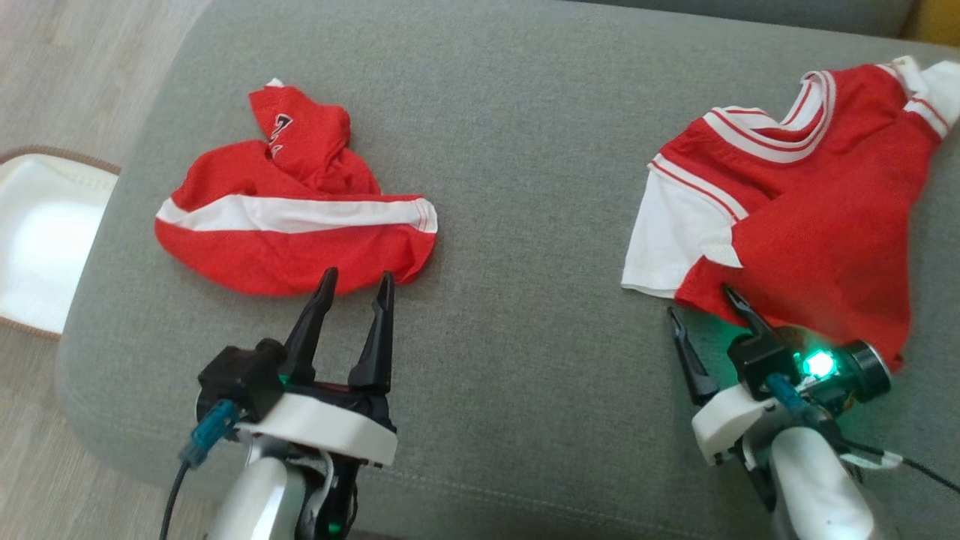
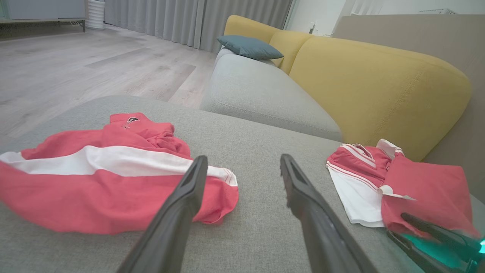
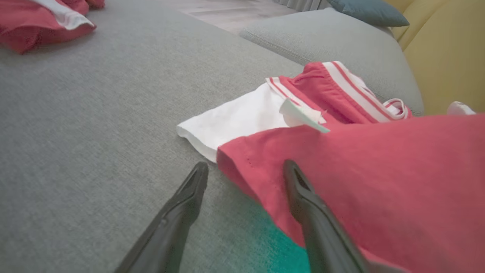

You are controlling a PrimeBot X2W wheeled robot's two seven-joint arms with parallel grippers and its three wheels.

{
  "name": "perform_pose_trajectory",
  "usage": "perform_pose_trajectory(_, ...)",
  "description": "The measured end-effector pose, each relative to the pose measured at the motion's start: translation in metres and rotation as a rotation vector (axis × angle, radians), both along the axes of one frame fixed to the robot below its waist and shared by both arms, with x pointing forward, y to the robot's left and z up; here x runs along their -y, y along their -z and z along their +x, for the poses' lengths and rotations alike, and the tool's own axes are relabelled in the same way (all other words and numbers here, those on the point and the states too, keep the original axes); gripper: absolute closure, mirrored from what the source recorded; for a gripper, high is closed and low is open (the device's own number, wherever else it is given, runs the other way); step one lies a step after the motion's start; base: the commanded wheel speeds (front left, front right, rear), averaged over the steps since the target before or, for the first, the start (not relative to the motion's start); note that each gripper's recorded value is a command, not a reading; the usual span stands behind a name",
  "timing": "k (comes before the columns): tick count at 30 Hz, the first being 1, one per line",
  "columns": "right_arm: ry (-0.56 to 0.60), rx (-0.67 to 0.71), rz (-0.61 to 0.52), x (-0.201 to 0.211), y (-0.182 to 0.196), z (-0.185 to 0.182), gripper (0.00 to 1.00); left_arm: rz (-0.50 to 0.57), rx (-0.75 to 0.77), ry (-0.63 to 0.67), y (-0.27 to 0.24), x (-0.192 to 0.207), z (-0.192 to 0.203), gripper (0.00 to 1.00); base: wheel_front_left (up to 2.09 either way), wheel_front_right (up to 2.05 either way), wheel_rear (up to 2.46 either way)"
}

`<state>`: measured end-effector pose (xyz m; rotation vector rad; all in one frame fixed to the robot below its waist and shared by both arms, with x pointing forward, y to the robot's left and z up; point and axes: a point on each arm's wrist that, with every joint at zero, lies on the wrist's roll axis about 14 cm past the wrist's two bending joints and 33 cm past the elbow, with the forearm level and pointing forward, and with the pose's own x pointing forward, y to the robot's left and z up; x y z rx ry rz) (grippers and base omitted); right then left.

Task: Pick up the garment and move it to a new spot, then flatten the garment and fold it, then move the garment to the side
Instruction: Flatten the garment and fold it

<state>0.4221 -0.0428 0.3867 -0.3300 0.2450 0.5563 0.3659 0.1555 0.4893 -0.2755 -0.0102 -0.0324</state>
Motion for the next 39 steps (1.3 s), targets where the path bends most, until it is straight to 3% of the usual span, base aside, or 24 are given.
perform_pose_trajectory(3, 0.007, -0.01, -0.025, 0.004, 0.006, 0.006, 0.0, 0.003, -0.001, 0.002, 0.0, 0.0, 0.003, 0.0, 0.0, 0.0, 0.0)
perform_pose_trajectory(4, 0.012, -0.011, -0.028, 0.005, 0.007, 0.009, 0.55, 0.001, 0.0, 0.004, 0.0, 0.001, 0.004, 0.0, 0.0, 0.0, 0.0)
perform_pose_trajectory(5, 0.02, -0.009, -0.027, 0.007, 0.007, 0.012, 1.0, -0.003, 0.0, 0.008, 0.0, 0.002, 0.005, 0.0, 0.0, 0.0, 0.0)
perform_pose_trajectory(15, 0.132, 0.08, 0.06, 0.033, -0.03, 0.029, 1.0, -0.01, 0.009, 0.048, -0.002, 0.016, 0.012, 0.0, 0.0, 0.0, 0.0)
perform_pose_trajectory(22, 0.308, 0.218, 0.164, 0.086, -0.083, 0.033, 1.0, -0.02, 0.04, 0.108, -0.011, 0.035, 0.019, 0.0, 0.0, 0.0, 0.0)
perform_pose_trajectory(28, 0.512, 0.259, 0.132, 0.158, -0.109, 0.03, 1.0, -0.026, 0.062, 0.146, -0.018, 0.048, 0.02, 0.0, 0.0, 0.0, 0.0)
perform_pose_trajectory(30, 0.618, 0.281, 0.1, 0.202, -0.122, 0.036, 1.0, -0.026, 0.056, 0.145, -0.016, 0.048, 0.02, 0.0, 0.0, 0.0, 0.0)
perform_pose_trajectory(34, 0.695, 0.374, 0.048, 0.246, -0.161, 0.061, 1.0, -0.025, 0.042, 0.136, -0.011, 0.045, 0.02, 0.0, 0.0, 0.0, 0.0)
perform_pose_trajectory(39, 0.741, 0.474, 0.02, 0.272, -0.202, 0.087, 1.0, -0.024, 0.028, 0.124, -0.006, 0.039, 0.019, 0.0, 0.0, 0.0, 0.0)
